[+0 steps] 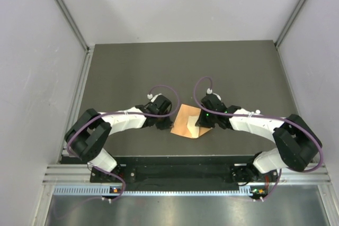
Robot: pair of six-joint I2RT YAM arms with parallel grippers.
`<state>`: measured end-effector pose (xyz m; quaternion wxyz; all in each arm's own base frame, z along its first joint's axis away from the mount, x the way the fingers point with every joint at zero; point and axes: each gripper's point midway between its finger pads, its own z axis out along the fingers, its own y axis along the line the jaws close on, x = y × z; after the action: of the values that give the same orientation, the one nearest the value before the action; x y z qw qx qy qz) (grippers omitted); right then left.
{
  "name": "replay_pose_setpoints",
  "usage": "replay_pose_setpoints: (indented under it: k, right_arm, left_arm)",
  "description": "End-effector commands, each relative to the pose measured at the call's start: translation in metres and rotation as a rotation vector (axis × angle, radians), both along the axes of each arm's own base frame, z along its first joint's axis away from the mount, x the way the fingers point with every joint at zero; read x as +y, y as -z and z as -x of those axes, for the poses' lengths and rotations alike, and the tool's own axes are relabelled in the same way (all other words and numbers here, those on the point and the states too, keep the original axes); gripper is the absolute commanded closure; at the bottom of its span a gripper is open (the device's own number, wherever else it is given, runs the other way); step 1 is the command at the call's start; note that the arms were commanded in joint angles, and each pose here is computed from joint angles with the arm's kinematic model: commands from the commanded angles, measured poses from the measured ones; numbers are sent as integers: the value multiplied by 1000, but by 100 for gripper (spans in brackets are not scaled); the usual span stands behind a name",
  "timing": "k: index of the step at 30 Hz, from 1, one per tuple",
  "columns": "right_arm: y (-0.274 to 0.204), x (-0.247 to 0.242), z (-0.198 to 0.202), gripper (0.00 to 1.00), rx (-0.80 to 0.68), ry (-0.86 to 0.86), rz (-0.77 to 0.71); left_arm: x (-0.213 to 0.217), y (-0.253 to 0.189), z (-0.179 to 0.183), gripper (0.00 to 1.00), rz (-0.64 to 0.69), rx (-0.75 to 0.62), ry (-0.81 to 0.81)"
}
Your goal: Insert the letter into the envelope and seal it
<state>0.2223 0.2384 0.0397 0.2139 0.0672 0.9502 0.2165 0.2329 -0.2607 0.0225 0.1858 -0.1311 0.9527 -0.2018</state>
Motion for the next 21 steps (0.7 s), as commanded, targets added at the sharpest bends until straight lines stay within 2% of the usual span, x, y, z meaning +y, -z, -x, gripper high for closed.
replay_pose_setpoints:
  k: [1, 7, 10, 16, 21]
  right_arm:
    - [-6, 0, -10, 100, -43, 46, 5]
    - [2, -1, -18, 100, -41, 92, 24]
    - [5, 1, -21, 100, -8, 160, -41]
    - [12, 8, -20, 100, 58, 293, -160]
    - [19, -4, -20, 100, 60, 400, -172]
  left_arm:
    - [-25, -11, 8, 81, 137, 7, 85]
    - [-30, -1, 11, 83, 95, 27, 127]
    - [-30, 6, 12, 91, 66, 44, 138]
    - [-30, 16, 18, 96, 41, 78, 146]
    - [-29, 18, 17, 100, 17, 92, 141]
